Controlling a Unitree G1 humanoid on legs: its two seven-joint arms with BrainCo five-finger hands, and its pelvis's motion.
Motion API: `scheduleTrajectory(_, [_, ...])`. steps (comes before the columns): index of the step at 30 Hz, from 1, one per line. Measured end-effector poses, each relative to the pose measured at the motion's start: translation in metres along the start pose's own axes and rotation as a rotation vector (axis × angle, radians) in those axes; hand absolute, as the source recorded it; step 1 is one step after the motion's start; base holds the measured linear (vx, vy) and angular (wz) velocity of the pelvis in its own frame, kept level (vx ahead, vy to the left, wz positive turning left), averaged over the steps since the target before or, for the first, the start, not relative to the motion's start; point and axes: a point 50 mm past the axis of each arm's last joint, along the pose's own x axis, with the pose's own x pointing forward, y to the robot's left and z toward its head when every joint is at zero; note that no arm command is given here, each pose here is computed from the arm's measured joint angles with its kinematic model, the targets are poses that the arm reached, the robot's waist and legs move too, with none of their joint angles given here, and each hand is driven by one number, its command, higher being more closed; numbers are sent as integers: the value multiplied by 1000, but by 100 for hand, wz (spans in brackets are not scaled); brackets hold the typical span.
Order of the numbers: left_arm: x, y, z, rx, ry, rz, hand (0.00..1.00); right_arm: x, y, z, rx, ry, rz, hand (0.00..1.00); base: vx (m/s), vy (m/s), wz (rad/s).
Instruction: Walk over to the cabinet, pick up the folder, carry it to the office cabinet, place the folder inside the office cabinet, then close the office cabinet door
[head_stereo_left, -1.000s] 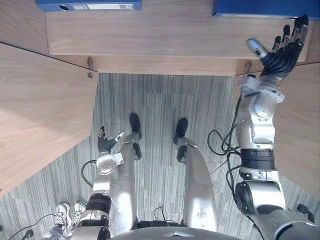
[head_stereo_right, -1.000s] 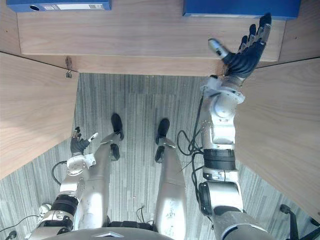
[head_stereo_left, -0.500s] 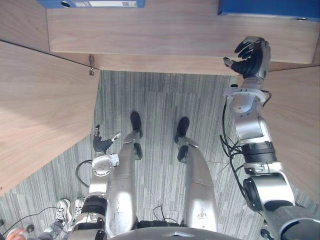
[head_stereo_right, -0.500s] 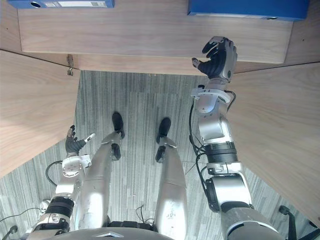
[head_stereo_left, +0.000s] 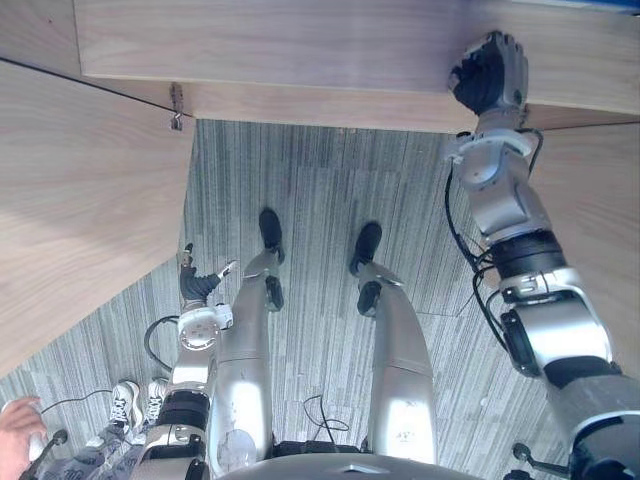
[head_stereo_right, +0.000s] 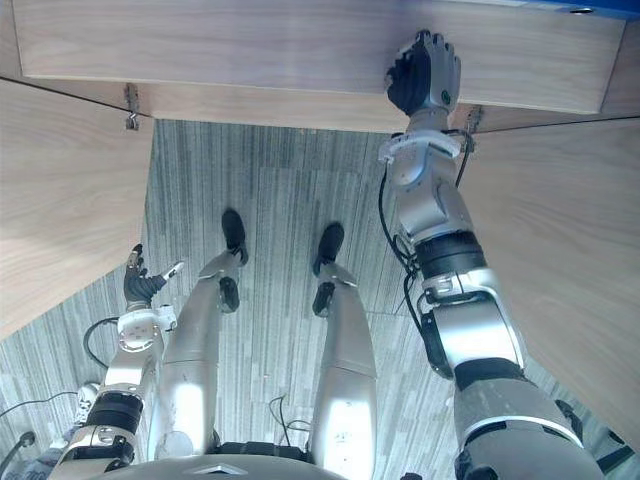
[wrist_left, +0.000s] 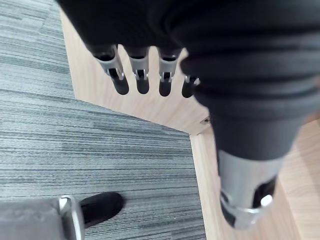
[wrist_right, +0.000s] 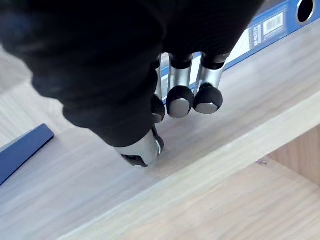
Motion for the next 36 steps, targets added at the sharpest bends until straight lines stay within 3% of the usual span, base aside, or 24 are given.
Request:
scheduleTrajectory(11, [0, 5, 11, -11, -65, -4, 0, 34, -26, 15, 58, -35, -40, 100, 4, -18, 7])
scheduleTrajectory(28, [-10, -6, 5, -70, -34, -32, 0, 57, -49, 14, 483, 96, -103, 100, -18, -38, 3])
scheduleTrajectory(31, [-10, -7, 1, -75, -11, -26, 0, 49, -46, 7, 612, 136, -123, 100, -7, -43, -10])
scheduleTrajectory(36, [-11, -7, -8, -71, 33, -20, 0, -12, -7, -9, 821, 201, -65, 100, -19, -52, -17])
